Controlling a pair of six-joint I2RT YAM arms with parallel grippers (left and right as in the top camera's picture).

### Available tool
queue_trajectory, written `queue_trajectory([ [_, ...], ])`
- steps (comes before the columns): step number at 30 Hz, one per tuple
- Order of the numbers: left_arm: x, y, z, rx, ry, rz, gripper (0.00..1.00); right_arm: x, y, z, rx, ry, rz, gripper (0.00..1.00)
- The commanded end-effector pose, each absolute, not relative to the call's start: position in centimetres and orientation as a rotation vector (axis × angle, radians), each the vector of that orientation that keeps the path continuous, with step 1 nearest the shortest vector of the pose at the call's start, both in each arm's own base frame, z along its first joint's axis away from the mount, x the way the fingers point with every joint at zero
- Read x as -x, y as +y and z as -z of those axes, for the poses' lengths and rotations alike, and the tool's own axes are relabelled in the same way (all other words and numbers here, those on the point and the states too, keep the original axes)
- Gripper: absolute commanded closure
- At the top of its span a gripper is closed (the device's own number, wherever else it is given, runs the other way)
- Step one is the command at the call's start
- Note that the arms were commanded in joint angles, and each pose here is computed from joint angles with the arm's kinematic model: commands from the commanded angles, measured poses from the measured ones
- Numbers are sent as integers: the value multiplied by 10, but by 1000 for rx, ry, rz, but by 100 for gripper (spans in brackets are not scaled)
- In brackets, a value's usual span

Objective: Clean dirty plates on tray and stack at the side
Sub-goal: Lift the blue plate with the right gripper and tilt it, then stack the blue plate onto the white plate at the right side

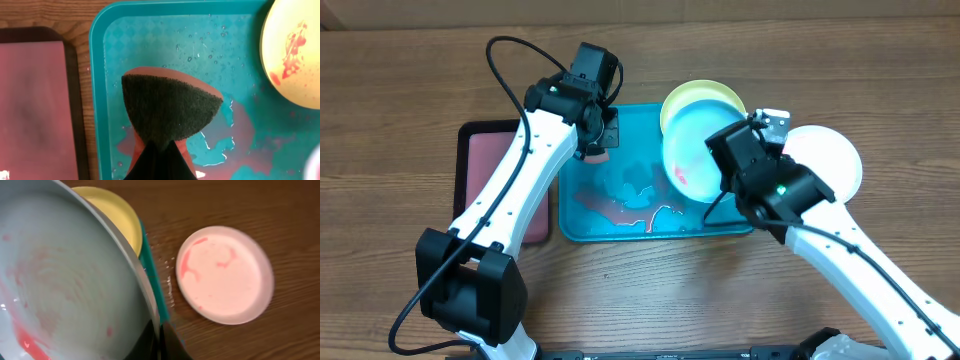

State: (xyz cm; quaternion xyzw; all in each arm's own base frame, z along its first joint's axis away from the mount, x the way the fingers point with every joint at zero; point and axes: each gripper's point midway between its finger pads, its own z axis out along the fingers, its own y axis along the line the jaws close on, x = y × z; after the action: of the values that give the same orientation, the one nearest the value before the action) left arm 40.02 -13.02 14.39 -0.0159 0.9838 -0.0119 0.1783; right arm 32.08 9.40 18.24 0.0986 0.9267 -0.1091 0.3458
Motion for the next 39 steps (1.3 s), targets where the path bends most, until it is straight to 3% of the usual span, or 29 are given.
queue_trajectory([
  [1, -394, -131, -134, 89, 2803, 48, 96, -319, 82, -233, -231, 2157, 514, 96],
  [14, -388, -129, -126, 88, 2827, 33, 96, -281, 109, -315, -59, 1670, 834, 96],
  [25, -388, -129, -126, 88, 2827, 34, 96, -280, 112, -317, -65, 1657, 823, 96],
  [29, -389, -129, -126, 88, 2827, 34, 95, -286, 124, -279, -32, 1864, 662, 96],
  [34, -389, -129, -126, 87, 2824, 36, 96, -283, 133, -193, -197, 2355, 270, 96],
  [39, -390, -130, -126, 87, 2819, 38, 96, -294, 107, -168, -346, 2549, 124, 96],
])
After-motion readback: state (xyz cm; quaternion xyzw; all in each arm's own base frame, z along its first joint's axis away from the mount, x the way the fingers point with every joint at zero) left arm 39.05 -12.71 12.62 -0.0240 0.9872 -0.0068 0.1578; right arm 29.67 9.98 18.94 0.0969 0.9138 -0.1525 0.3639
